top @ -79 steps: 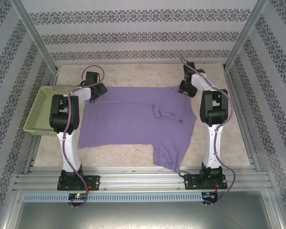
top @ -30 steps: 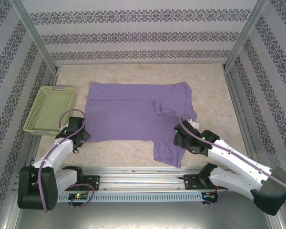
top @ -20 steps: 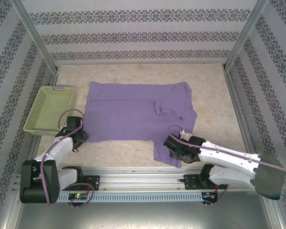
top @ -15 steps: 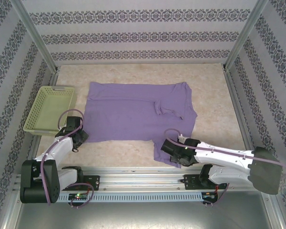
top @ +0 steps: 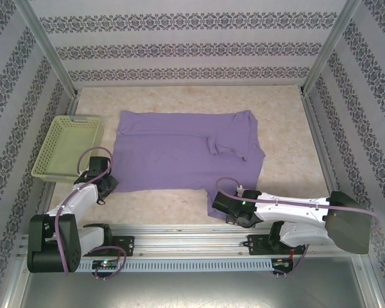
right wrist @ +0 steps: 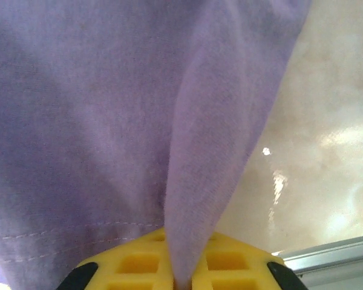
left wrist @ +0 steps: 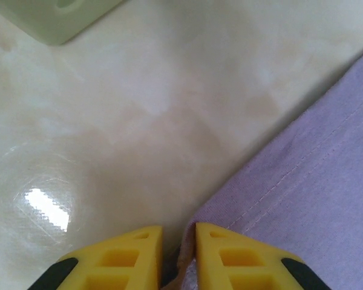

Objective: Fold the inside-out t-shirt

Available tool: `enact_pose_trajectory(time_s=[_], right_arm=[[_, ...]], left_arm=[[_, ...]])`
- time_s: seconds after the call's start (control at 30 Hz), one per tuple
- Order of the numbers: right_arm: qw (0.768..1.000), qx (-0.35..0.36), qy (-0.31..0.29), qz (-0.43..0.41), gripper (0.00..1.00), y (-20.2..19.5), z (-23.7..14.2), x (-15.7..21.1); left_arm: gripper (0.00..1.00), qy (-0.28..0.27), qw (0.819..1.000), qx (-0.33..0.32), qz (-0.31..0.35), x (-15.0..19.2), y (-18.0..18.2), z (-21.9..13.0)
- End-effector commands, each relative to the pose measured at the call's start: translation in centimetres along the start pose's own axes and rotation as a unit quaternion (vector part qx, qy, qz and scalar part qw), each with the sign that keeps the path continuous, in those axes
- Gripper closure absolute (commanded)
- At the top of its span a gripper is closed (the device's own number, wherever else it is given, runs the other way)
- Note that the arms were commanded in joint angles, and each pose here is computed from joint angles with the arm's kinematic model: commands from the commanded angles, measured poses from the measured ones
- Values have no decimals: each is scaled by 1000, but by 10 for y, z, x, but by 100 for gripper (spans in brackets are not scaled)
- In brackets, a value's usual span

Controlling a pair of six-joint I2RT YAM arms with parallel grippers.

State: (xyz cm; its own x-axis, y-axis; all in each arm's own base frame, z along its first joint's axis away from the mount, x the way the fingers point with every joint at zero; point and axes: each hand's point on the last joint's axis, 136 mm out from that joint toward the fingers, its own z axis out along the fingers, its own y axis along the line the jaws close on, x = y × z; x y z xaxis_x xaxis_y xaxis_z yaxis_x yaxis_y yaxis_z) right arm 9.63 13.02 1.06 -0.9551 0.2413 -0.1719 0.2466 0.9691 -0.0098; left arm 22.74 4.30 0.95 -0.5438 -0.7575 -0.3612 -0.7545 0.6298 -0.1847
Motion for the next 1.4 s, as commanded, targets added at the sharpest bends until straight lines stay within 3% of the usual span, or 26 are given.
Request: enact_pose_trajectory(time_s=[0.0,0.17,0.23,0.53,0.67,0.9,1.37], right_arm=[[1000,29,-9,-2,98,-16,6,1],[998,40,-37,-2,100,-26,-6,-10],[998,38,-52,1,100,-31,-15,-16],[994,-26,-99,29,100,-39,-55,-54],[991,-58,-117,28,100,-28,-84,-94],[981,-91,-161,55,100,-20,-110,-190],[984,-35,-170,32,100,6,-93,-333]], left_arm=[[85,18,997,80,-7,4,-31,12],[92,20,991,131,-2,3,-52,0],[100,10,991,135,14,1,-58,-11],[100,-52,986,158,6,-27,-70,-54],[100,-52,984,172,-2,-47,-95,-59],[100,-100,978,179,-32,-100,-136,-68],[100,-146,978,137,-62,-155,-171,-30]])
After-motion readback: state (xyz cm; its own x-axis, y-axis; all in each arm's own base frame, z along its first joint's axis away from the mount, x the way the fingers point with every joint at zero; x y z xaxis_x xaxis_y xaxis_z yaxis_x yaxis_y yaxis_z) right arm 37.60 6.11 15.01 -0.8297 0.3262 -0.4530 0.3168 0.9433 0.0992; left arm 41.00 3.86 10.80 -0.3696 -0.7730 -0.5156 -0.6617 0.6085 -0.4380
